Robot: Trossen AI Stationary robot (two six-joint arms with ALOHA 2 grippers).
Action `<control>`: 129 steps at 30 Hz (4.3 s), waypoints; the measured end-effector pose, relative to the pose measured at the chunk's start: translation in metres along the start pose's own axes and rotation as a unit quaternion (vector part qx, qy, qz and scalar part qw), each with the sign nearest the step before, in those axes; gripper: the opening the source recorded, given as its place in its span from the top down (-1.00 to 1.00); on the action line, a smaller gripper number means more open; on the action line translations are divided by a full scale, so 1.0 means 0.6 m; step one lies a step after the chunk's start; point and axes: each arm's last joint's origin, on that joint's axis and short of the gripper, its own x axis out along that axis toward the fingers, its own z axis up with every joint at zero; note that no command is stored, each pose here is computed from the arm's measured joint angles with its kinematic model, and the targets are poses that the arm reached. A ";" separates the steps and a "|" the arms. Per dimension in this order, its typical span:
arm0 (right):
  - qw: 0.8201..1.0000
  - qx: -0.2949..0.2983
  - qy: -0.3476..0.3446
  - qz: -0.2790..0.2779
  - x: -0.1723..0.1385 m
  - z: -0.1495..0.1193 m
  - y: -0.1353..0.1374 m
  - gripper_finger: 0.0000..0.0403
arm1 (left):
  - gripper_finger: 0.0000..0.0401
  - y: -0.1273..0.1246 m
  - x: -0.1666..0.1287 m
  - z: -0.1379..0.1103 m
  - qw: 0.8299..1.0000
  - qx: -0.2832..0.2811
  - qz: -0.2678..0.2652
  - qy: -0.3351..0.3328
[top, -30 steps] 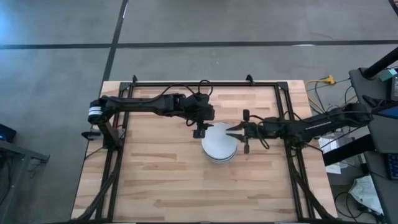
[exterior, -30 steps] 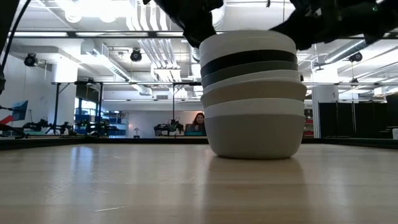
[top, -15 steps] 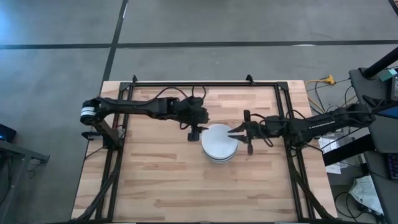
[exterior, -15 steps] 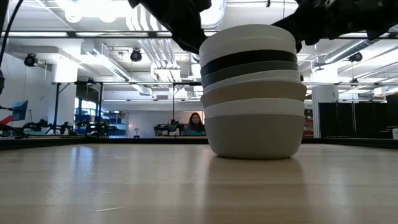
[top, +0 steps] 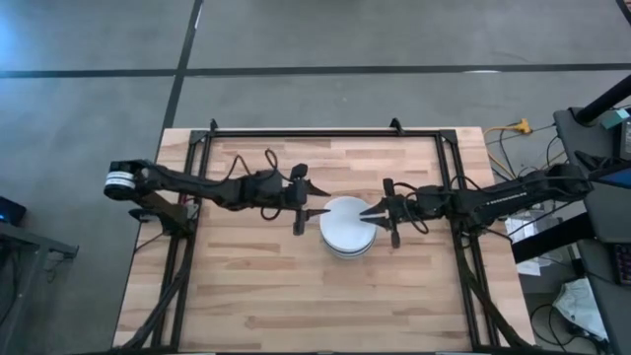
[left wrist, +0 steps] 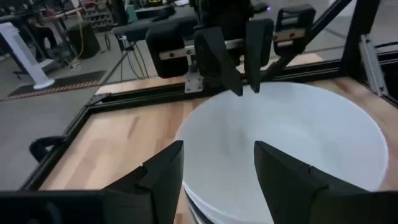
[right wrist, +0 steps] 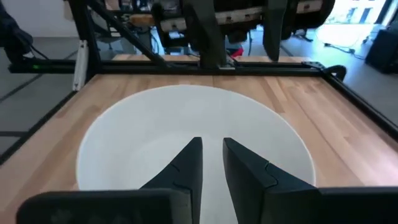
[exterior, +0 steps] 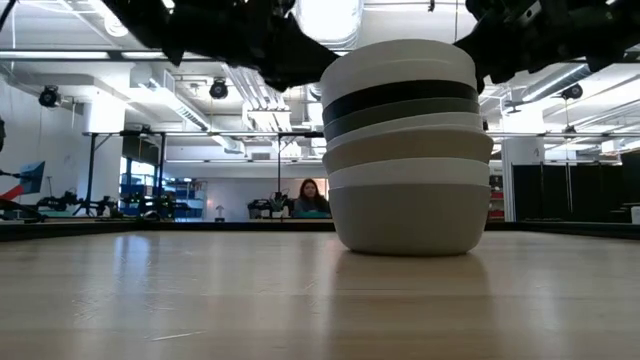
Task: Nest bowls inside each other
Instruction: Stack the white bowl on top of the other white bowl, then return to Home Position
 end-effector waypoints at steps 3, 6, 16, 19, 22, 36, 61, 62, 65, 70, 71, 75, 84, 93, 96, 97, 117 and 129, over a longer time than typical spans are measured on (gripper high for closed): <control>1.000 0.012 0.007 0.010 0.000 -0.005 0.003 0.71 | 0.10 -0.005 -0.002 -0.014 1.000 0.000 -0.009 -0.016; 1.000 0.019 0.012 0.012 0.001 -0.009 0.003 0.71 | 0.10 -0.008 -0.003 -0.018 0.999 -0.005 -0.022 -0.025; 0.999 0.036 0.031 0.009 0.000 -0.016 0.003 0.71 | 0.10 -0.015 0.000 -0.021 0.998 -0.014 -0.051 -0.025; 0.998 0.041 0.038 0.009 0.000 -0.019 0.002 0.71 | 0.10 -0.022 0.011 -0.033 0.998 -0.024 -0.057 -0.019; 0.999 0.040 0.031 0.007 -0.001 -0.016 0.002 0.71 | 0.10 -0.025 0.026 -0.043 0.998 -0.024 -0.061 -0.026; 0.999 0.029 0.026 0.009 -0.001 -0.016 0.002 0.71 | 0.10 -0.025 0.030 -0.043 0.998 -0.021 -0.055 -0.037; 0.987 0.008 -0.158 -0.004 -0.135 -0.032 -0.004 0.75 | 0.95 -0.028 -0.167 -0.041 0.998 -0.006 -0.048 -0.039; 0.982 0.015 -0.186 -0.011 -0.140 -0.043 -0.005 0.78 | 0.96 -0.028 -0.177 -0.048 0.997 -0.008 -0.041 -0.058; 0.968 0.026 -0.249 -0.034 -0.151 -0.069 -0.010 0.87 | 0.97 -0.028 -0.206 -0.064 0.993 -0.010 -0.016 -0.115; 0.955 0.026 -0.290 -0.049 -0.167 -0.053 -0.017 0.95 | 1.00 -0.021 -0.250 -0.077 0.985 0.005 0.048 -0.168; 0.953 0.025 -0.299 -0.051 -0.171 -0.050 -0.018 0.95 | 1.00 -0.020 -0.259 -0.079 0.982 0.004 0.061 -0.176; 0.945 0.027 -0.322 -0.056 -0.185 -0.045 -0.020 0.96 | 1.00 -0.022 -0.293 -0.095 0.974 0.000 0.079 -0.211; 0.961 0.086 -0.261 -0.032 -0.188 -0.079 -0.020 0.96 | 1.00 -0.031 -0.332 -0.157 0.970 -0.047 0.082 -0.222; 0.979 0.155 -0.128 -0.022 -0.171 -0.119 -0.019 0.96 | 1.00 -0.037 -0.338 -0.188 0.978 -0.134 0.059 -0.148; 0.979 0.174 -0.103 0.009 -0.169 -0.123 -0.016 0.96 | 1.00 -0.040 -0.335 -0.206 0.977 -0.185 0.049 -0.096; 0.978 0.181 -0.096 0.025 -0.167 -0.124 -0.014 0.96 | 1.00 -0.040 -0.335 -0.207 0.975 -0.200 0.042 -0.093; 0.993 0.116 -0.022 0.008 -0.149 -0.141 -0.015 0.96 | 1.00 -0.046 -0.312 -0.225 0.976 -0.219 0.011 -0.011; 0.993 0.116 -0.021 0.007 -0.148 -0.141 -0.015 0.96 | 1.00 -0.047 -0.307 -0.230 0.976 -0.219 0.013 0.007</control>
